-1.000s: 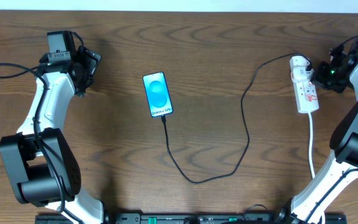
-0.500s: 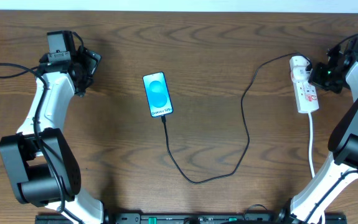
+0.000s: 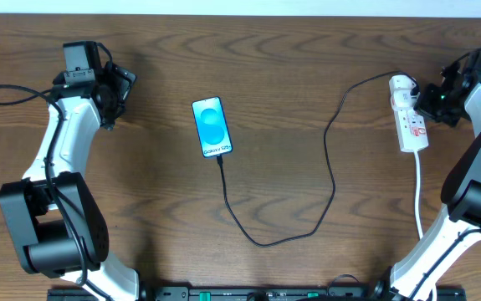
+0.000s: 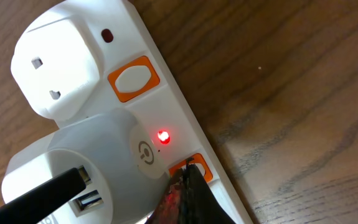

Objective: Plug charger to phone and switch on socket
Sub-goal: 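Press the orange rocker switch down with the right gripper tip, then lift the right gripper up and away from the power strip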

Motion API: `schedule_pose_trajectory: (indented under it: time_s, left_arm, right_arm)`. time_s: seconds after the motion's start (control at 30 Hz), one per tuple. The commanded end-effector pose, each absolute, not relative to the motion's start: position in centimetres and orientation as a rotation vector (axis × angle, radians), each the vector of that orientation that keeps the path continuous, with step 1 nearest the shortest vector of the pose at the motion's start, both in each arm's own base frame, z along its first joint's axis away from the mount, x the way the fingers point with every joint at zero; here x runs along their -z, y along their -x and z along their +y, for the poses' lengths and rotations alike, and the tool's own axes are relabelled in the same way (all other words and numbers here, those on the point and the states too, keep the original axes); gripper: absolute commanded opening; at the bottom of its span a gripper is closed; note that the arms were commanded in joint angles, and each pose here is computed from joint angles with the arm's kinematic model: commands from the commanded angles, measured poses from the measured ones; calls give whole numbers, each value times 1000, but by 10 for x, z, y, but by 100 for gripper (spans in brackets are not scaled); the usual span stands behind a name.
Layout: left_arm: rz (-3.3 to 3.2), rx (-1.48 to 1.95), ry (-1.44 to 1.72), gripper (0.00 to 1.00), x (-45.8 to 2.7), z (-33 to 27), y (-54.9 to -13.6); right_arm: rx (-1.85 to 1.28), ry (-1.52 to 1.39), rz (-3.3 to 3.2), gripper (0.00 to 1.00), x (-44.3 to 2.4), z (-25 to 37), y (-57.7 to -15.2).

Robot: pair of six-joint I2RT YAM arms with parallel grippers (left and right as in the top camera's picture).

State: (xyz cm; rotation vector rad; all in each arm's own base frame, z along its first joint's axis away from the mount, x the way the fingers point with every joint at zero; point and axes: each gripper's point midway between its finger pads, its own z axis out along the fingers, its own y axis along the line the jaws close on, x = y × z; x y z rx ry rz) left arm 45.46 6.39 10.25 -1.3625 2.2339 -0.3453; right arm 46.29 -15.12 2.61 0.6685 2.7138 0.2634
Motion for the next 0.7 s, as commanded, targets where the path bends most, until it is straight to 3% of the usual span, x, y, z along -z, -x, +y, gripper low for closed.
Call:
schedule_pose_trajectory:
  time_s: [0.0,0.47,0.67]
  left_arm:
    - [2231,310,1348,92,-104,69,-455]
    - [2231,310,1348,92,-104,69,-455]
    - [2231,310,1348,92,-104,69,-455]
  right_arm:
    - [-745,-574,2722,1,-24,-54,-470]
    - [-790,-997,2674,1,-23,-56,-468]
    - [-528,-1105,2613,1,-26,-96,-471]
